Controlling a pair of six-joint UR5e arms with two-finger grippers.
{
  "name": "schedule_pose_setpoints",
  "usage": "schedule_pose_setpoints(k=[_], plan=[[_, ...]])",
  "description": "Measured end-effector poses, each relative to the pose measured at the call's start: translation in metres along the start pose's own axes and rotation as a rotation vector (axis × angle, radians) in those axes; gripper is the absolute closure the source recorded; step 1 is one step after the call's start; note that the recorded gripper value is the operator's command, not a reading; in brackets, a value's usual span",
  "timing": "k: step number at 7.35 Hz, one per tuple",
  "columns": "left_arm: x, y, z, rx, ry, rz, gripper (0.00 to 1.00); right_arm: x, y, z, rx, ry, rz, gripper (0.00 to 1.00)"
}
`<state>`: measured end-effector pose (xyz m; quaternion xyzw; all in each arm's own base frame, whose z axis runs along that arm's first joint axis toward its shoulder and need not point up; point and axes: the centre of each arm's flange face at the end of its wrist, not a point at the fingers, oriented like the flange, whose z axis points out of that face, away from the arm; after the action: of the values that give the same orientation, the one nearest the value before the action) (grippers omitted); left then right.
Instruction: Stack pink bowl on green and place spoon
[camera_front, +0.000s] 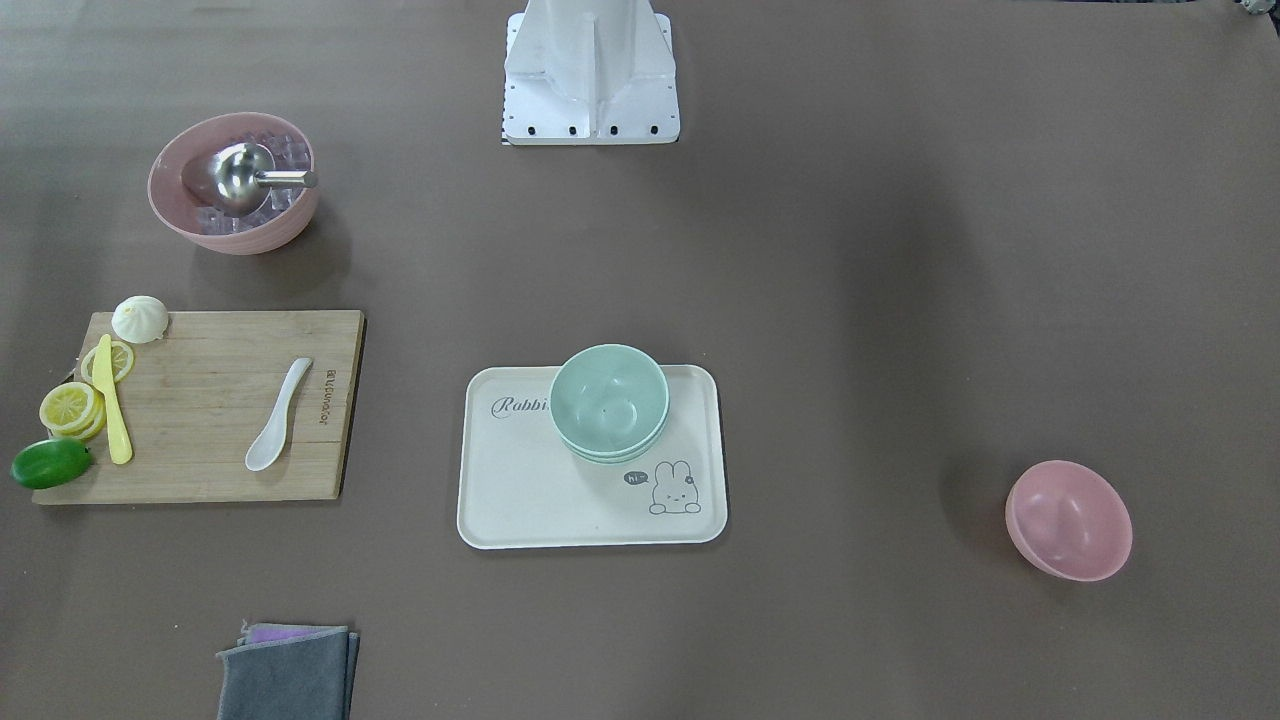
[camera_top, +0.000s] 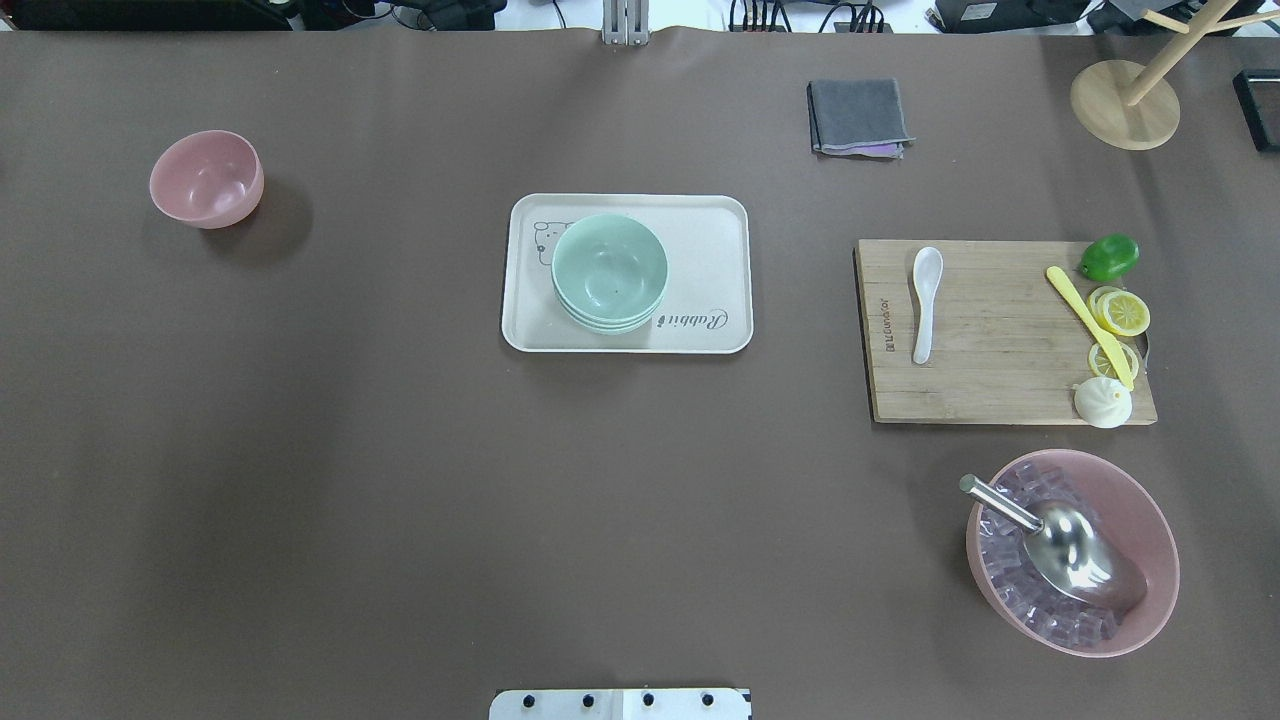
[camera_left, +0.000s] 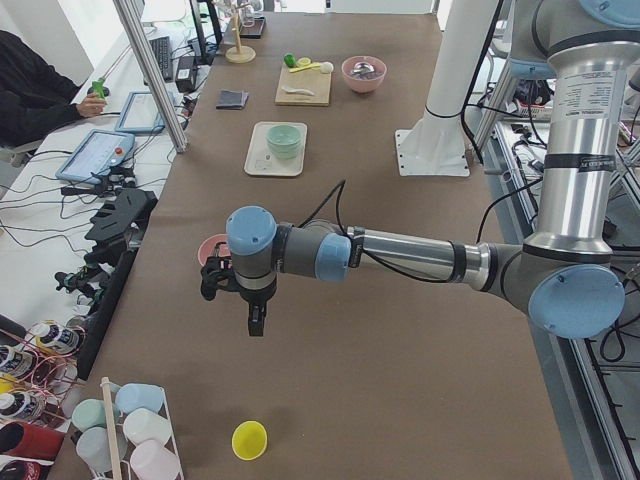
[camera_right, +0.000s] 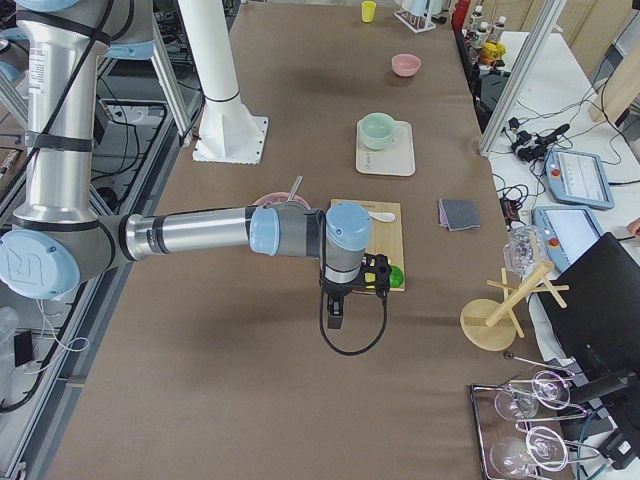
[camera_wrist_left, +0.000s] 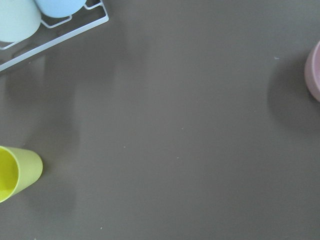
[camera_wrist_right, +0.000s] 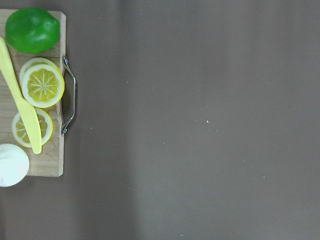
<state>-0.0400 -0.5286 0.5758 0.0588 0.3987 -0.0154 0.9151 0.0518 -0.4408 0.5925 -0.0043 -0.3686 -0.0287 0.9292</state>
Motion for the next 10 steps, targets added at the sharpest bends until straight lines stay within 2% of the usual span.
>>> schedule_pose_setpoints(k=[2,4,5,7,8,10], plan=[[0.045,-0.045,0.023,-0.014,0.017,0.026,0.02,-0.013,-0.026,-0.013,0.033,0.001,-0.035,0.0],[0.071,-0.101,0.065,-0.011,0.034,0.05,0.08,-0.017,-0.039,-0.01,0.046,-0.036,-0.051,0.0],[0.076,-0.119,0.092,0.002,0.039,0.055,0.08,-0.017,-0.043,-0.006,0.055,-0.054,-0.054,0.0],[0.125,-0.138,0.146,0.06,-0.006,0.024,0.08,-0.017,-0.046,-0.001,0.058,-0.066,-0.034,0.0],[0.154,-0.142,0.162,0.09,-0.021,-0.014,0.08,-0.017,-0.046,0.0,0.058,-0.067,-0.03,0.0],[0.174,-0.143,0.178,0.1,-0.03,-0.049,0.09,-0.02,-0.047,0.0,0.058,-0.091,-0.029,0.0]])
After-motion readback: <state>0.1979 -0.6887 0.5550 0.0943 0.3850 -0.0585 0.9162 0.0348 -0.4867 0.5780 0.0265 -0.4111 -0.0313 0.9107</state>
